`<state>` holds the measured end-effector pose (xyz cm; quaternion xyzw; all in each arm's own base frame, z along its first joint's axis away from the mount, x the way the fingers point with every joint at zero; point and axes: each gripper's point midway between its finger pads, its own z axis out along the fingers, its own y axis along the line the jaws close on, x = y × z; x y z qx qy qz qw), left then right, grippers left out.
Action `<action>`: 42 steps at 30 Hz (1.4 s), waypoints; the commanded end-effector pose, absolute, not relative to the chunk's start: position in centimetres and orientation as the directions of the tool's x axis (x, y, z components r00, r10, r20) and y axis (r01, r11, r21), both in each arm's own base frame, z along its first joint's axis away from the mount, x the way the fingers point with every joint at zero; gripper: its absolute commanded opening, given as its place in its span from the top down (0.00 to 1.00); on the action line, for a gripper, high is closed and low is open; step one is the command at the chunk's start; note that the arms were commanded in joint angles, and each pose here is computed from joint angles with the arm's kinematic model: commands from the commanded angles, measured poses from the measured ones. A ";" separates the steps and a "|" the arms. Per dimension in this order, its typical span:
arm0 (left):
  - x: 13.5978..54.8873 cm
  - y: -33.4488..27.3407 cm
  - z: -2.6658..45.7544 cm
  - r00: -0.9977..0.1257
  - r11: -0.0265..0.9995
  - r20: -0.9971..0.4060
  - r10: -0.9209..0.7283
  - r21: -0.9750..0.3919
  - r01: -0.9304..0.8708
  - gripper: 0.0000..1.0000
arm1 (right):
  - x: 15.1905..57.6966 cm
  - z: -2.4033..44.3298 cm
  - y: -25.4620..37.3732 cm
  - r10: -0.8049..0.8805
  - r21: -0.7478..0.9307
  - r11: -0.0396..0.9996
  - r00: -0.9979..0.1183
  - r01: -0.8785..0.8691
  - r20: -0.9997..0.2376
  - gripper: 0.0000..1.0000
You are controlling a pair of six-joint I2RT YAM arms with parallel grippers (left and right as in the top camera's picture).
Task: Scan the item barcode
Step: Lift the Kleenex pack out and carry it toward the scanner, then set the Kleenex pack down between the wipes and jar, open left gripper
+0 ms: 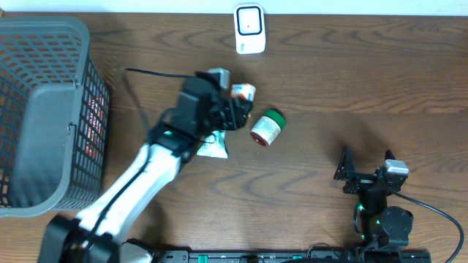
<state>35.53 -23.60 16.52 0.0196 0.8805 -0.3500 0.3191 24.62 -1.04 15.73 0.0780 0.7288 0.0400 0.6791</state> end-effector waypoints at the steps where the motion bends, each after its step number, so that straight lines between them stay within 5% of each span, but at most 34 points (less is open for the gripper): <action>1: 35.9 -24.9 12.9 -0.807 0.810 -0.577 -0.124 -0.529 0.253 0.45 | 24.6 15.7 -0.9 0.153 0.149 0.987 -0.064 0.054 -0.986 0.01; 10: 35.5 -24.8 4.5 -0.870 0.901 -0.489 -0.060 -0.401 0.164 0.45 | 24.6 15.7 -0.9 0.153 0.149 0.987 -0.064 0.054 -0.986 0.01; 17: 35.2 -24.5 2.6 -0.888 0.913 -0.458 -0.053 -0.383 0.143 0.44 | 24.6 15.7 -0.9 0.153 0.149 0.987 -0.064 0.054 -0.986 0.01; 22: 35.4 -24.6 3.2 -0.881 0.910 -0.470 -0.052 -0.386 0.152 0.17 | 24.6 15.7 -0.9 0.153 0.149 0.987 -0.064 0.054 -0.986 0.01; 26: 36.1 -25.0 7.1 -0.830 0.894 -0.557 -0.021 -0.383 0.234 0.01 | 24.6 15.7 -0.9 0.153 0.149 0.987 -0.064 0.054 -0.986 0.01; 34: 36.0 -23.0 22.1 -0.603 0.853 -0.798 -0.020 -0.328 0.405 0.02 | 24.6 15.7 -0.9 0.153 0.149 0.987 -0.064 0.054 -0.986 0.01; 42: 34.9 -6.9 33.3 -0.341 0.964 -0.914 -0.221 -0.257 0.062 0.02 | 24.6 15.7 -0.9 0.153 0.149 0.987 -0.064 0.054 -0.986 0.01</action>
